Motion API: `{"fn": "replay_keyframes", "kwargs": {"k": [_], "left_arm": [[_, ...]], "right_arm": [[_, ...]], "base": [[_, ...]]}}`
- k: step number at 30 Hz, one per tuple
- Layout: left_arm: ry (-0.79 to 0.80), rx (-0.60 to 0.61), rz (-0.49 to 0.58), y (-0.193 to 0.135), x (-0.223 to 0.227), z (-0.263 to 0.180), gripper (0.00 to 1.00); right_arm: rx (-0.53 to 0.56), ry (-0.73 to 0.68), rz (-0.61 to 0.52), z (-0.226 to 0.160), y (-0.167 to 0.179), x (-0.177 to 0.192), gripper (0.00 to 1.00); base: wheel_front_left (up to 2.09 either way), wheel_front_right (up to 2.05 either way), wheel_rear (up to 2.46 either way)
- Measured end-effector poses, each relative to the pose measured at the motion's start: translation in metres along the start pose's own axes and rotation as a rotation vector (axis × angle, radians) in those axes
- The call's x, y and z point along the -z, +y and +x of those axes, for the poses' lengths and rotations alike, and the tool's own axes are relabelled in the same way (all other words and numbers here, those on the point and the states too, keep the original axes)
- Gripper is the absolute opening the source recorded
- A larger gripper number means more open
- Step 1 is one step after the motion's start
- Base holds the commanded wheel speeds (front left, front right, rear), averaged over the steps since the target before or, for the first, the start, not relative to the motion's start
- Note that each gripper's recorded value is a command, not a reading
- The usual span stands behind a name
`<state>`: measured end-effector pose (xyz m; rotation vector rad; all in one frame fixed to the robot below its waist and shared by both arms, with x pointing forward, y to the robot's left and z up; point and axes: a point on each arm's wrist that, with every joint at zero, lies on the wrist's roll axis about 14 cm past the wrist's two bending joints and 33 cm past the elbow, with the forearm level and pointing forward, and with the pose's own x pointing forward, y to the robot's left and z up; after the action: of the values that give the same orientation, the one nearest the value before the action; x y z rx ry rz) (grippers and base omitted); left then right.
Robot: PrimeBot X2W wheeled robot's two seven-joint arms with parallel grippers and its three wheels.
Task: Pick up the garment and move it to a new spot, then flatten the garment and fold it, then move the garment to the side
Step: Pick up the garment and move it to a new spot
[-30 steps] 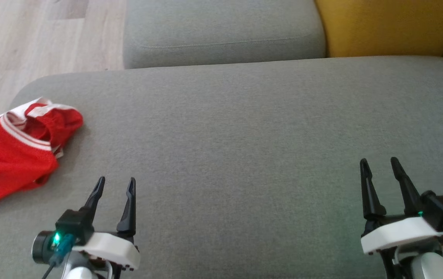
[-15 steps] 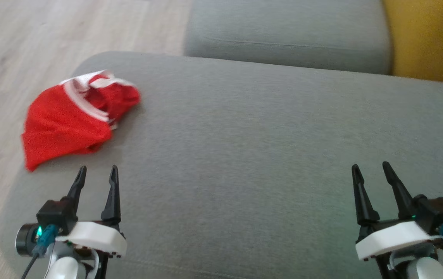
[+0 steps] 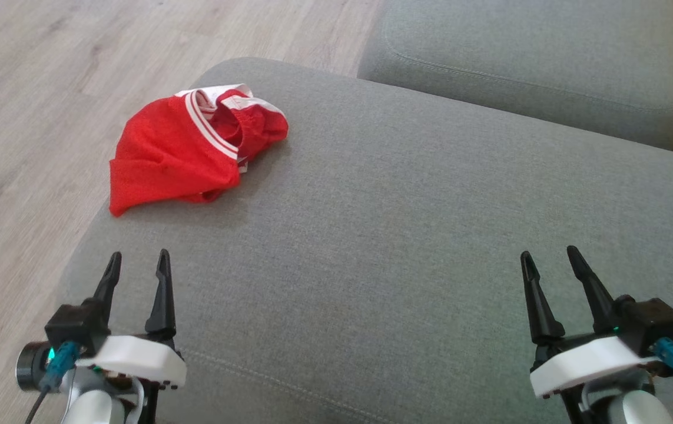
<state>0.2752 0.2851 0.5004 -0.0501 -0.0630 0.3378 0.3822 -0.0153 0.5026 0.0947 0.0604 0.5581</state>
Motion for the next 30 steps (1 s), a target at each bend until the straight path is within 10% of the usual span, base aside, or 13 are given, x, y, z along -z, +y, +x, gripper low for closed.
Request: {"fn": "replay_keyframes", "kwargs": {"k": [20, 30], "left_arm": [[0.020, -0.008, 0.015, 0.000, 0.004, 0.008, 1.00], [-0.066, 0.060, 0.066, -0.031, -0.024, 0.100, 1.00]], "right_arm": [[-0.003, 0.033, 0.010, 0.005, -0.004, 0.008, 1.00], [0.011, 0.060, -0.034, 0.037, -0.040, 0.010, 1.00]], "base": [[0.00, 0.00, 0.00], [0.00, 0.00, 0.00]]}}
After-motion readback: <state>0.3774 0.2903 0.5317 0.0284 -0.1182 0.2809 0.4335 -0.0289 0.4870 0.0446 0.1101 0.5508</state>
